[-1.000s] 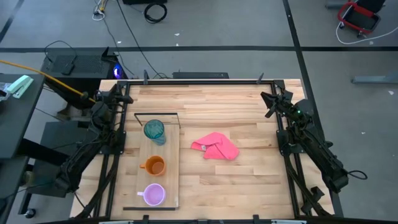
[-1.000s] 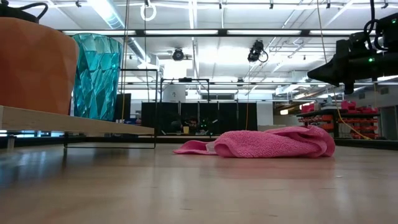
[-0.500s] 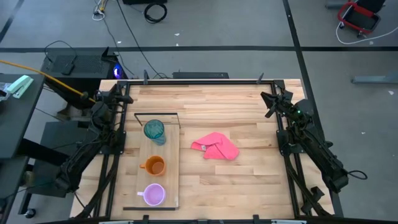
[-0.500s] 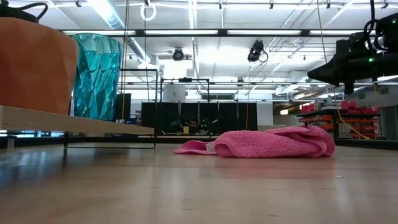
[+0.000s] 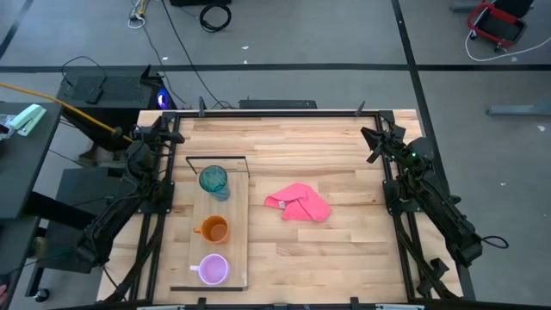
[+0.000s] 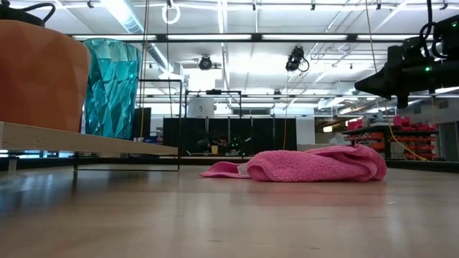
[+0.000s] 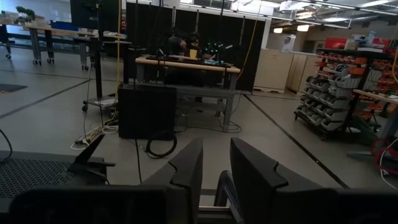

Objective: Stack small to large cups/mugs on shelf
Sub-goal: Return to Home Position

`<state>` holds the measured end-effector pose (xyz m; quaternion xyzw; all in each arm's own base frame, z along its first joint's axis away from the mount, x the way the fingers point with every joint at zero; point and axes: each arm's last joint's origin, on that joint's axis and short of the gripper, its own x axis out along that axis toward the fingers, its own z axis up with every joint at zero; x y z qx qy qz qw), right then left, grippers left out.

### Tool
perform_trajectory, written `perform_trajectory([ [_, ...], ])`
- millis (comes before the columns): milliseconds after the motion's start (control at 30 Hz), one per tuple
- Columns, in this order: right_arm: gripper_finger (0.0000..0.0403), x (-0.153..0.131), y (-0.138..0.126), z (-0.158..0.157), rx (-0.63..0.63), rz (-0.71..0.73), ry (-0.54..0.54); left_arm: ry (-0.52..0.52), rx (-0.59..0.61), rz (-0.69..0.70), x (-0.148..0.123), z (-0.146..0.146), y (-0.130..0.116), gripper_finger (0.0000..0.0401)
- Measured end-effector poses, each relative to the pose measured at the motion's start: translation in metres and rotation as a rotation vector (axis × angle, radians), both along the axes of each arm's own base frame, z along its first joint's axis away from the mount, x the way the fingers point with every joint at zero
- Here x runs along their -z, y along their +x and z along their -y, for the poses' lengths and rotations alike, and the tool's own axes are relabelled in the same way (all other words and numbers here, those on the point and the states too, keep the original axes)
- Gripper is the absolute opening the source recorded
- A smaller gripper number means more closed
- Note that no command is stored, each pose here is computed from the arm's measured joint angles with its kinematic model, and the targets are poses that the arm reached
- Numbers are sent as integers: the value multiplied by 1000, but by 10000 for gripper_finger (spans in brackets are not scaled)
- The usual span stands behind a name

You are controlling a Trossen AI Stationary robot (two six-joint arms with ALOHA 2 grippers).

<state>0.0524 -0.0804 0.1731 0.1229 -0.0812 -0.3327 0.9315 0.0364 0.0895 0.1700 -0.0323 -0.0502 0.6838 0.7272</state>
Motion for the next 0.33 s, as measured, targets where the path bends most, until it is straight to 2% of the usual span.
perform_trajectory([
  [333,43,0,0,0,0,0,0,0,0,0,0,0,0,83],
])
